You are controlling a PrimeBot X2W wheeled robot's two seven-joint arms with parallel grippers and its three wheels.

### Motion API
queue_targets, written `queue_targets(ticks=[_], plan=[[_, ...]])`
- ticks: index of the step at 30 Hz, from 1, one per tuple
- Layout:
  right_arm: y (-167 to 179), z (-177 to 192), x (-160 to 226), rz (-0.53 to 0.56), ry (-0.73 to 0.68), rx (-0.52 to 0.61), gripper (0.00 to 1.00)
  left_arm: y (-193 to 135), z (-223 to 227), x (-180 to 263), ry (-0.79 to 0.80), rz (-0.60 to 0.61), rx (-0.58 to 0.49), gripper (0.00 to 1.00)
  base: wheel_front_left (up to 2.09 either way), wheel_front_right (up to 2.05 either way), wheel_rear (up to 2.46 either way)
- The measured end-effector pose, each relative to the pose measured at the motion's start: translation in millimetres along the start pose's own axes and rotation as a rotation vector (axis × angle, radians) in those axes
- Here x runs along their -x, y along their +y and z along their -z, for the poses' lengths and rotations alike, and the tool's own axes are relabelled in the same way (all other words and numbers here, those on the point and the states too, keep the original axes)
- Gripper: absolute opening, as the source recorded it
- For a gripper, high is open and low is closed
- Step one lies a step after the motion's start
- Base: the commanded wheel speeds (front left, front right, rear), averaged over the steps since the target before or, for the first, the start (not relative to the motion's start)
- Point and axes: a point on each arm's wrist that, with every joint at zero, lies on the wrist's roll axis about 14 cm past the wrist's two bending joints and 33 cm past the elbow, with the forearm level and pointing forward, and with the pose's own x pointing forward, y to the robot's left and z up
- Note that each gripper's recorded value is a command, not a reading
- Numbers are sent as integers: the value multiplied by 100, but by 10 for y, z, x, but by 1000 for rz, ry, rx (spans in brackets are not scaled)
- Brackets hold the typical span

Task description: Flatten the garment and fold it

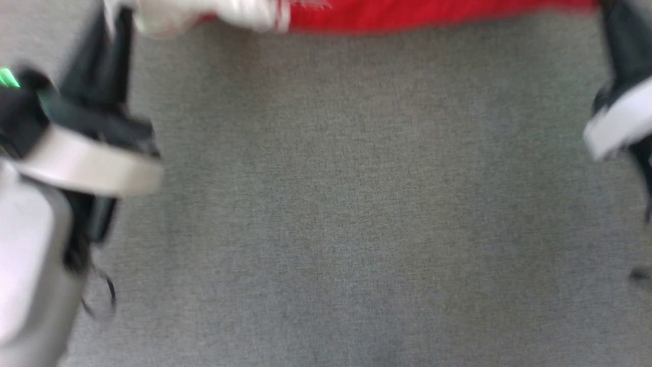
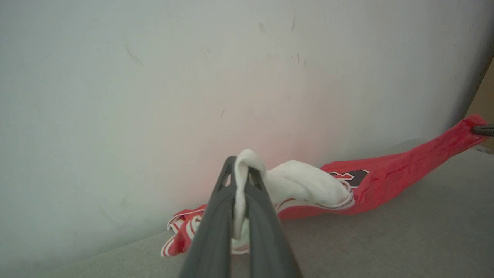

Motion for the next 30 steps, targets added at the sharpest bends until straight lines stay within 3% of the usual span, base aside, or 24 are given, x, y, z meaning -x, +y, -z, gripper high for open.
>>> queue_targets(ticks=[6, 11, 21, 30], plan=[[157, 328, 492, 1, 85, -91, 0, -279, 221, 602, 137, 12, 141, 0, 0, 0, 0], [235, 607, 973, 21, 175, -203, 0, -518, 589, 1270, 361, 0, 250, 0, 0, 0, 0], [293, 1239, 1828, 14, 502, -258, 0, -1004, 902, 2151, 721, 42, 465, 0, 0, 0, 0], [406, 1552, 2430, 9, 686, -345, 0, -1343, 977, 2848, 965, 27, 642, 0, 0, 0, 0]])
